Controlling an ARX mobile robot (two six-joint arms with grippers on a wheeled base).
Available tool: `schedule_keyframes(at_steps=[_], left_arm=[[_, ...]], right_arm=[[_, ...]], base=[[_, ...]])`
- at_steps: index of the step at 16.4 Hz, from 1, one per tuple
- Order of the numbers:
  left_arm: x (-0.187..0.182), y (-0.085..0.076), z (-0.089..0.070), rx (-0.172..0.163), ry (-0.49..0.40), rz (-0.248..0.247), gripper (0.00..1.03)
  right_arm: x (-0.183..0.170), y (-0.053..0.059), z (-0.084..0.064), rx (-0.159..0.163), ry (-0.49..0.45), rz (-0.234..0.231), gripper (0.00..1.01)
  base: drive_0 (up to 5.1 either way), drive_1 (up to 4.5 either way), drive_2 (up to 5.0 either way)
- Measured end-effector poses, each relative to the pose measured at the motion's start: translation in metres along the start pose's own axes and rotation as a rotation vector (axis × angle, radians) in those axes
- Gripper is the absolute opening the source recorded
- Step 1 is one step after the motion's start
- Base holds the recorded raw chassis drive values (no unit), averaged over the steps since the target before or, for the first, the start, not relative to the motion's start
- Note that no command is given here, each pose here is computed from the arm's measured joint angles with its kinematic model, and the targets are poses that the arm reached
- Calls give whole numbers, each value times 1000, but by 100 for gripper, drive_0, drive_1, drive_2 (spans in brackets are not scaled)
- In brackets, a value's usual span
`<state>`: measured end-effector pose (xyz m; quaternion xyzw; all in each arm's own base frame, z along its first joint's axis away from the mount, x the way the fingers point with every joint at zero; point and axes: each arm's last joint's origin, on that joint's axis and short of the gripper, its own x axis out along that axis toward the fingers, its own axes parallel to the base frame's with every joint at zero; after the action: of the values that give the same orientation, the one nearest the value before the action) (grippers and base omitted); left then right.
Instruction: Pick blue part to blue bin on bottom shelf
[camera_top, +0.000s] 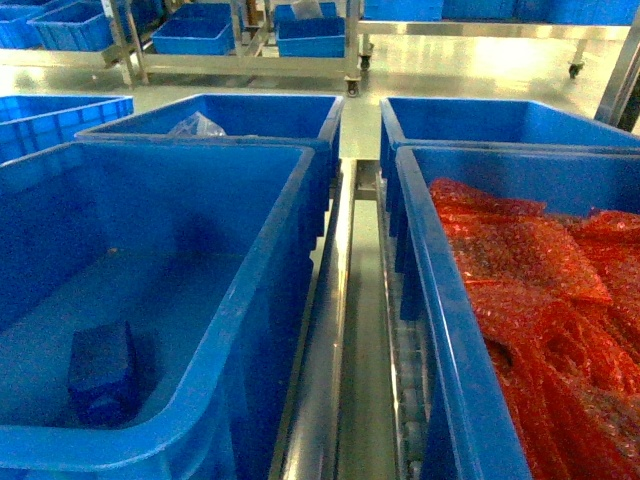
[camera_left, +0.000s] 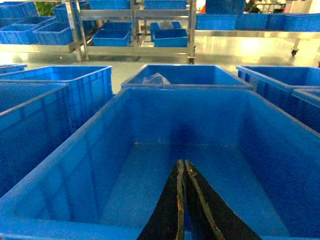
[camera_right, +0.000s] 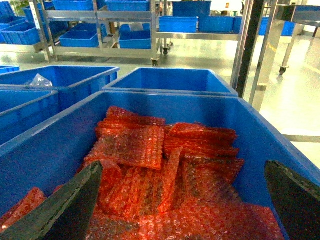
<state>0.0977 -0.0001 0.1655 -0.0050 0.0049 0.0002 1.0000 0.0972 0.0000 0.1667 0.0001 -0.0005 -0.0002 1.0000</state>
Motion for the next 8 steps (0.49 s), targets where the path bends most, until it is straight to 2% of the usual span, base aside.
schedule_keyframes(at_steps=[6,8], left_arm=[[0,0,0,0,-5,-1,2],[0,0,0,0,-5,-1,24]], right_arm=[[0,0,0,0,-2,0,98],[0,0,0,0,-2,0,98]], base=[[0,0,0],[0,0,0]])
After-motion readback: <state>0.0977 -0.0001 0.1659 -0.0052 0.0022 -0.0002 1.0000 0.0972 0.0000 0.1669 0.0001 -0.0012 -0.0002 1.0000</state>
